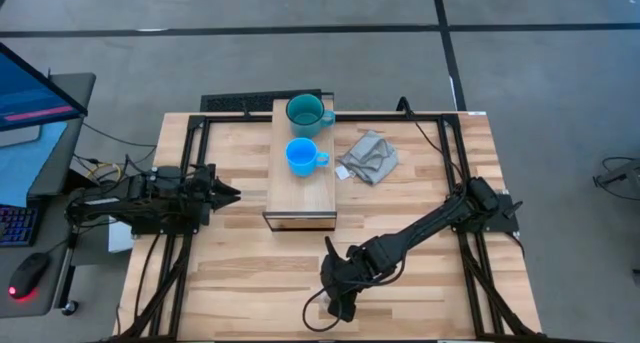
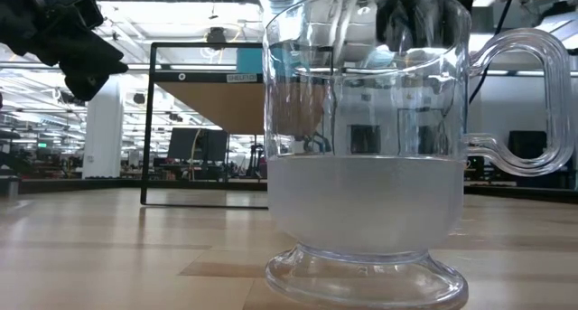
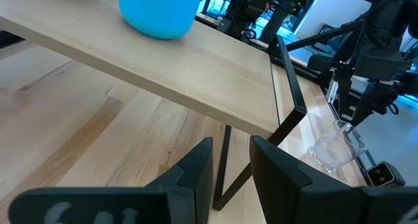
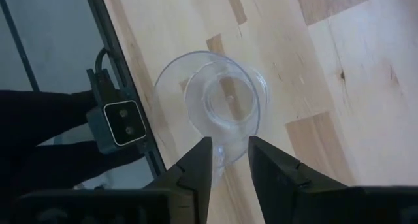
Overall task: Stack small to large cups/mugs on shelf
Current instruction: Put the transparent mug on the shelf
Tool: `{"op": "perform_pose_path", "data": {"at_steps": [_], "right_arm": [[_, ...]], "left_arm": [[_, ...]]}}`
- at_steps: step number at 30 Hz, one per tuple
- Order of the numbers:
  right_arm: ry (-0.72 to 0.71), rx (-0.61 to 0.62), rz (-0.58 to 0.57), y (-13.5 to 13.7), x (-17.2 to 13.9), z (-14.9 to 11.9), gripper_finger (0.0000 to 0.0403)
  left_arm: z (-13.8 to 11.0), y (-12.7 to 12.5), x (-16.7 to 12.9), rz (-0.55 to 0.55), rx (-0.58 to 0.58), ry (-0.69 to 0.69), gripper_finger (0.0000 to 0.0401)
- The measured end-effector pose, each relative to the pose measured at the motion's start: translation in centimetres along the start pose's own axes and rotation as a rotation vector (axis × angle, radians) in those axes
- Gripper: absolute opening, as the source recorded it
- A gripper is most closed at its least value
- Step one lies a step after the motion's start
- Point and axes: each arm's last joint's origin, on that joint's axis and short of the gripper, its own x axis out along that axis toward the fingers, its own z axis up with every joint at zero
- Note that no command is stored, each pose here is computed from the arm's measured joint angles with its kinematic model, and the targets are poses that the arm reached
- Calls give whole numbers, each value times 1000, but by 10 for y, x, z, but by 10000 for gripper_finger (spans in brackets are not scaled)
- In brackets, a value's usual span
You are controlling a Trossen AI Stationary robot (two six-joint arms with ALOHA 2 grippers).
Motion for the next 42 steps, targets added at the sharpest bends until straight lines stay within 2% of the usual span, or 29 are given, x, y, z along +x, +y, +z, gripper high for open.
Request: {"op": "perform_pose_path", "data": {"at_steps": [13,20,22,33,42], "right_arm": [[15,-6,14,0,0,0,122],[75,-10,82,-1,26,10,122],[98,-10,49,-4,25,9,119],[78,-33,50,-3,21,12,81],[81,-30,79,-3,21,15,75]], "left_arm": [[0,0,0,0,0,-1,90],[0,0,0,0,0,-1,90],[0,0,0,1,2,0,90],[0,0,0,6,8,-2,90],[0,0,0,6,10,-2,90]]}}
